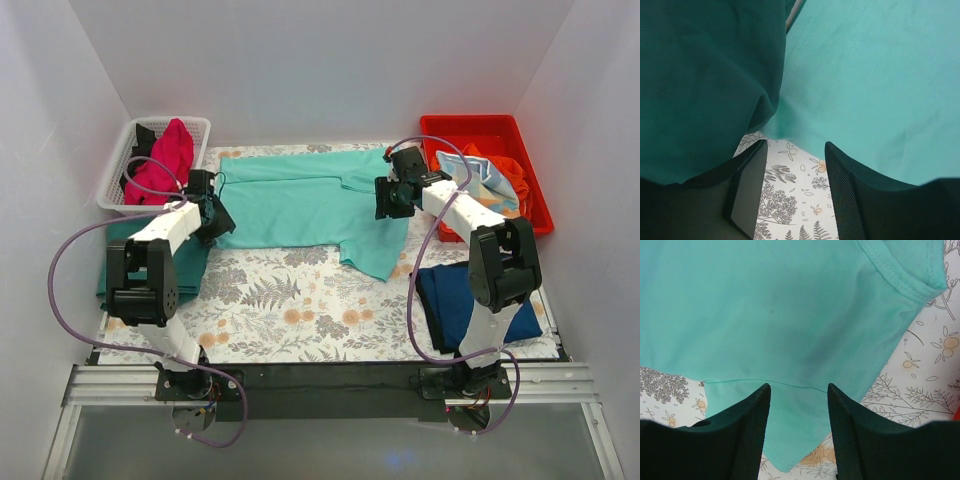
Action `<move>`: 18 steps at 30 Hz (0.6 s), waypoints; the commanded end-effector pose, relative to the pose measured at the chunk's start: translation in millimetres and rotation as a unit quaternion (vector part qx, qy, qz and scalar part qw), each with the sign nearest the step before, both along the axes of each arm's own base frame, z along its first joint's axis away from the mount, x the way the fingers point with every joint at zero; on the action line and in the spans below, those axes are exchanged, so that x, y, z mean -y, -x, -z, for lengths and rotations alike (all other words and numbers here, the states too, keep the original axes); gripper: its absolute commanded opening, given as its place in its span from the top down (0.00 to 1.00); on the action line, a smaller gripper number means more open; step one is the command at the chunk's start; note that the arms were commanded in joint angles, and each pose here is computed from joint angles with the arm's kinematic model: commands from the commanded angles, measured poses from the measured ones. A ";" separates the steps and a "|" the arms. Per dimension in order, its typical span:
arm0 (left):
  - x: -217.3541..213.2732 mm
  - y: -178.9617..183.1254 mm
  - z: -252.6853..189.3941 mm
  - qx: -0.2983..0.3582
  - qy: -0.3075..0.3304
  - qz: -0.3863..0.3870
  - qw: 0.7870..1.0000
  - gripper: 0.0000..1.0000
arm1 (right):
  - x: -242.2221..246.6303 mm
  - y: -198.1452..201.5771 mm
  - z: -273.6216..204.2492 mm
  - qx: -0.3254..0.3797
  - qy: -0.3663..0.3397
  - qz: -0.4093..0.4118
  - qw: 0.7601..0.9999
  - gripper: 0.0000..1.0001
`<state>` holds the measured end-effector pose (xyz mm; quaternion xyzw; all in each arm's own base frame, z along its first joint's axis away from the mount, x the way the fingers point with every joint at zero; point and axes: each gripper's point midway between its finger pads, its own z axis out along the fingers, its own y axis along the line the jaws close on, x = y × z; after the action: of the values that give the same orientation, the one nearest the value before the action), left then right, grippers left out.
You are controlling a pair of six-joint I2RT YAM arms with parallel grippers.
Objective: Fold and stack the t-shirts
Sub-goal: Grap the side of the flattened tshirt closest away from the robot with both arms
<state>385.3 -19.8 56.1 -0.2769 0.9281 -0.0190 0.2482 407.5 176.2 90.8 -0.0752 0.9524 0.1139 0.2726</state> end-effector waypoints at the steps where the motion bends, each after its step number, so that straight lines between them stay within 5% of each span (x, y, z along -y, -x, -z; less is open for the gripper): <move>1: -8.3 -0.9 -27.7 0.043 -0.014 -0.034 0.998 0.52 | -0.4 -4.2 -9.5 0.012 -0.007 0.009 1.000 0.46; 9: -16.3 13.9 4.3 0.001 -0.035 -0.053 0.998 0.62 | -0.5 -2.7 -2.2 -0.002 -0.006 0.016 1.000 0.47; 18: -13.4 13.4 24.0 -0.007 -0.028 -0.051 0.998 0.63 | -0.3 -2.3 3.7 -0.014 -0.002 0.016 1.000 0.48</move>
<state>367.7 -8.3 35.2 -0.3107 0.9201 0.0163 0.2377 407.1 176.7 85.8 -0.0627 0.9552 0.1154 0.2652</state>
